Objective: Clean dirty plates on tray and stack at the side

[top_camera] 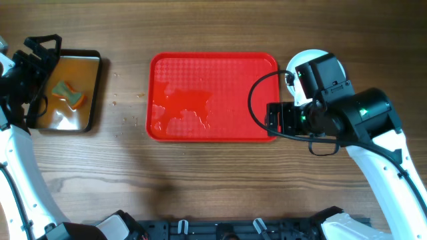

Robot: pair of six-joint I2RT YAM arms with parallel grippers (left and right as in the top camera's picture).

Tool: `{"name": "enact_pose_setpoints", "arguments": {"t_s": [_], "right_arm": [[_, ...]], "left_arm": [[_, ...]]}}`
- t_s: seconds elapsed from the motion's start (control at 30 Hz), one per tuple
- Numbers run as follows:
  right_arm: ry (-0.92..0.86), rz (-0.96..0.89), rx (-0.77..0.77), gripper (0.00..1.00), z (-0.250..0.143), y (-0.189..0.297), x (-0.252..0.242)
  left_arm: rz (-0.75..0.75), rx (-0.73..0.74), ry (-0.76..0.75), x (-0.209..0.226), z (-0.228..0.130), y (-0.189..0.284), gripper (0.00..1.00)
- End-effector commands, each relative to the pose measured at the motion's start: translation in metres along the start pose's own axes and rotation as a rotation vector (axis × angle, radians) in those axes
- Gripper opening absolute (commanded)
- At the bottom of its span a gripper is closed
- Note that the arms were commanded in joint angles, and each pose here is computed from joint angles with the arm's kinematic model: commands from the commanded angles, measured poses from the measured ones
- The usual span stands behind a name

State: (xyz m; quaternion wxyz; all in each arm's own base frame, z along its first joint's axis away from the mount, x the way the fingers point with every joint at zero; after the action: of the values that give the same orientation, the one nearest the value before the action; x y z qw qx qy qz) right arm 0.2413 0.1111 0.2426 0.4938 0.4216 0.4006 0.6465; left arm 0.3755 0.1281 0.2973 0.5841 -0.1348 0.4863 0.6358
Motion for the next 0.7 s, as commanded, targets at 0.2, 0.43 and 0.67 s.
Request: {"name": "enact_pose_setpoints", "arguments": {"t_s": [0.2,0.43,0.67], "right_arm": [[0.112,0.079,-0.541,1.0,0.021,-0.006,-0.014],[0.023,0.091,-0.918,1.0,-0.015,-0.023,-0.065],[0.046,0.02,-1.126,1.0,-0.035,-0.013,-0.079]], "left_arm": [[-0.015,0.012,0.002,-0.002,-0.002,-0.001,1.0],[-0.015,0.012,0.002,-0.002,-0.002,-0.001,1.0],[-0.015,0.012,0.002,-0.002,-0.002,-0.001,1.0]]}}
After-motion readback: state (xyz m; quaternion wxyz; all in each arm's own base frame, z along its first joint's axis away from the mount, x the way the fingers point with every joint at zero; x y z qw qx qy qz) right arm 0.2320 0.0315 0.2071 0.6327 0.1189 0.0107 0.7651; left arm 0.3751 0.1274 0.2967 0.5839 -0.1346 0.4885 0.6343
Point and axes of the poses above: each gripper's point midway between its finger pads, its own y axis back along the fingers, its own x axis along the line the jaws close on, z = x × y, the point moved 1 cm from there along y, back along the fingers, and after that the axes turned 3 degrees about y, right-handed, at the moved point
